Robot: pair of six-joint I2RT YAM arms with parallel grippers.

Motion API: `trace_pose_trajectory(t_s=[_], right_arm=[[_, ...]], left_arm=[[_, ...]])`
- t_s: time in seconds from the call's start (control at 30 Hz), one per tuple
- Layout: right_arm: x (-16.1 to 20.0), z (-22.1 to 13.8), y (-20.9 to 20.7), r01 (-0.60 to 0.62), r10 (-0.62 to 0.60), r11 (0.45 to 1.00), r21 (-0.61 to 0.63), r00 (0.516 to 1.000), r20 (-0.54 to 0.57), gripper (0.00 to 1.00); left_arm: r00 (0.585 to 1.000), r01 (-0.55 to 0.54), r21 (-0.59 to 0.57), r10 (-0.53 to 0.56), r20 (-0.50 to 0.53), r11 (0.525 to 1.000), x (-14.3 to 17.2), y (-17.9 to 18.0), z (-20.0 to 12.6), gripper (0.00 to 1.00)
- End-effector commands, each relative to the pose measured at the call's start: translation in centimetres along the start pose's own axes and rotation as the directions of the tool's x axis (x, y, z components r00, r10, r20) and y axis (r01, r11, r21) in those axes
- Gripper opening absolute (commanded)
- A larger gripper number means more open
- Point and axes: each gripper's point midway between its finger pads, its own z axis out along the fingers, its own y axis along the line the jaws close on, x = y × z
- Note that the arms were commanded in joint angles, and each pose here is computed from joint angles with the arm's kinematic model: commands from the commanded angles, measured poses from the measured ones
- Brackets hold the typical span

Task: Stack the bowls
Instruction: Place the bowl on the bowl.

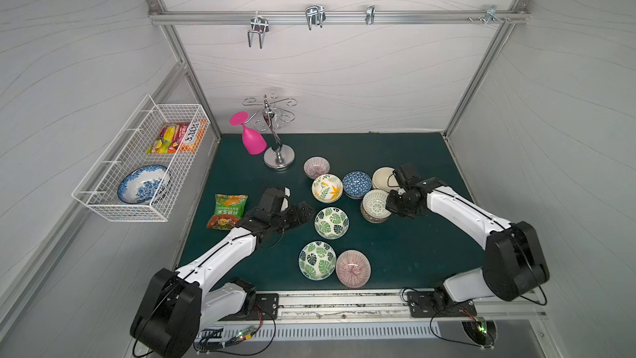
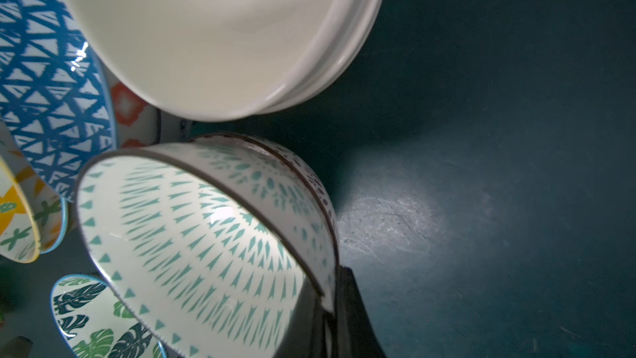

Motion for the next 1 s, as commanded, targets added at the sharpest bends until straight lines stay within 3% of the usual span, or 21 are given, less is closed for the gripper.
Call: trace_pose_trajectory(t_s=[0.0,0.37,0.7,0.97], right_arm=[[-0.9,0.2,0.9,-0.007,0.008,1.000,-0.026,1.000,0.027,0.00],[-1.1,0.0,1.3,0.007,-0.006,0.999,-0.031,1.000,0.015,0.25],[-0.9,-2.2,-0.4,-0.020,0.021,0.999,-0.035,0.999,0.047,0.29],[-0.7,-5.4,-0.7,-0.006,0.015,0.997,-0.077,0.993,0.114,0.32]], left_arm=[[0.998,-0.041,0.055,0.038,0.052,0.998,-2.0,-2.2,-0.5,1.00],[0.998,-0.037,0.049,0.035,0.049,0.998,-1.9,-2.0,-0.5,1.00],[0.999,-0.035,0.056,0.035,0.007,0.998,-1.5,-2.2,-0.2,0.99],[0.997,-0.034,-0.030,0.031,-0.075,0.999,-0.5,-1.4,1.4,0.93]])
